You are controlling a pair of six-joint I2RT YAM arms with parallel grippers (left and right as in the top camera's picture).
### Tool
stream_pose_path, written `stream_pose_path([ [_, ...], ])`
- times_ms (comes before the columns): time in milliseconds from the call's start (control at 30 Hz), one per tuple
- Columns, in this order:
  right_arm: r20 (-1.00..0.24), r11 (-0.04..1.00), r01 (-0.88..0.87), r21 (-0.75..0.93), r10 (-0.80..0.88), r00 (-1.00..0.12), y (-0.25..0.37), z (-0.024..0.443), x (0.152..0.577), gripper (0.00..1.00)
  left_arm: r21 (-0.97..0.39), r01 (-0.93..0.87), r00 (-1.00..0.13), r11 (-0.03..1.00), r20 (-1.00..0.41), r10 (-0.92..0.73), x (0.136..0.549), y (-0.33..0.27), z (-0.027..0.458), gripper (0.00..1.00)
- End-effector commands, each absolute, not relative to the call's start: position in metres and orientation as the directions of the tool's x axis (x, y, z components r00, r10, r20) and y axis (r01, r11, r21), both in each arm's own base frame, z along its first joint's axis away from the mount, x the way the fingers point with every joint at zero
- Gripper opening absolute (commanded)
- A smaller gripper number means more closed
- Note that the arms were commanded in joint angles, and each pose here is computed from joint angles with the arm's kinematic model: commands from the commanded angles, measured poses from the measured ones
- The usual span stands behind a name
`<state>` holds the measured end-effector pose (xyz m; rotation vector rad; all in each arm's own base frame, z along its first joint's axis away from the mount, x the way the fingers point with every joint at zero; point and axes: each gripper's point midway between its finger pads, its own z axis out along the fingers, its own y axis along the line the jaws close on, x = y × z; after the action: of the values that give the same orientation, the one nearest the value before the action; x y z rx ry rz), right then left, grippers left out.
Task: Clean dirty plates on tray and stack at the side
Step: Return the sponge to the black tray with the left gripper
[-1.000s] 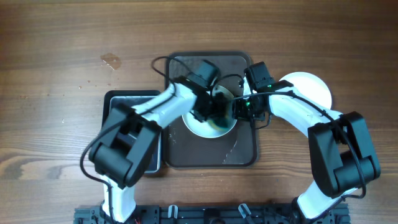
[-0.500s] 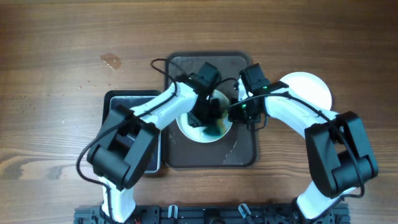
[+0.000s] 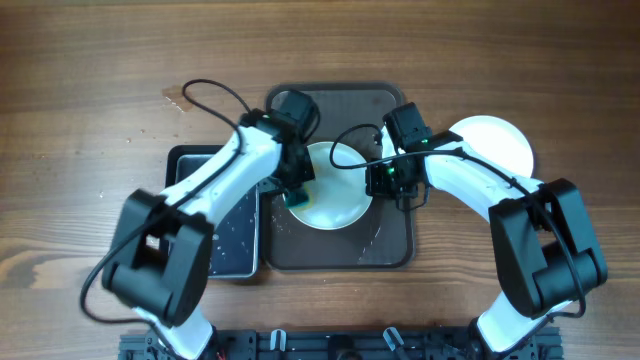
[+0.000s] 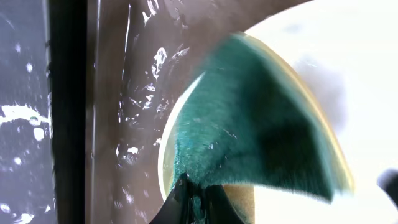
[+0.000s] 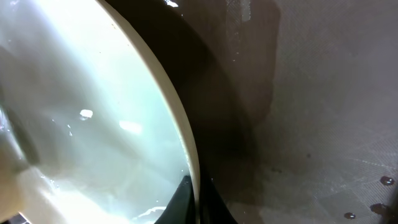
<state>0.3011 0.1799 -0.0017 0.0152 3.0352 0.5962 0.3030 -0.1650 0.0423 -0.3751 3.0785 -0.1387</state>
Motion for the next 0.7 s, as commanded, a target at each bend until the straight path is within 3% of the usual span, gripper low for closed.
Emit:
stream_pose_path([
  [0,-0.005,0.965,0.004,0.264,0.006,-1.0,0.155,-0.03,0.29,0.04,-0.244,-0.274,-0.957,0.93,-0.024,-0.288,0.298,-0.157,0.093,0.04],
  [100,-0.011,0.964,-0.022,0.264,-0.02,-1.0,0.155,-0.03,0.29,0.04,-0.194,-0.376,-0.915,0.906,-0.073,-0.396,0.294,-0.106,0.119,0.04],
  [233,-0.017,0.964,-0.038,0.264,-0.034,-0.999,0.155,-0.03,0.29,0.04,-0.001,-0.528,-0.842,0.85,-0.128,-0.523,0.279,-0.028,0.126,0.04],
  [400,-0.023,0.963,-0.039,0.266,-0.034,-0.999,0.156,-0.03,0.292,0.04,0.058,-0.583,-0.812,0.81,-0.083,-0.578,0.258,-0.004,0.071,0.04],
  [533,-0.045,0.961,-0.071,0.269,-0.061,-0.997,0.157,-0.029,0.295,0.04,-0.011,-0.581,-0.814,0.814,-0.025,-0.581,0.244,-0.019,0.031,0.04],
  [633,-0.053,0.96,-0.094,0.265,-0.082,-0.995,0.157,-0.027,0.297,0.04,-0.087,-0.554,-0.83,0.828,-0.013,-0.557,0.253,-0.03,0.04,0.13],
  [667,-0.044,0.961,-0.091,0.263,-0.082,-0.996,0.157,-0.022,0.297,0.04,-0.125,-0.533,-0.843,0.837,-0.012,-0.538,0.259,-0.035,0.049,0.27],
])
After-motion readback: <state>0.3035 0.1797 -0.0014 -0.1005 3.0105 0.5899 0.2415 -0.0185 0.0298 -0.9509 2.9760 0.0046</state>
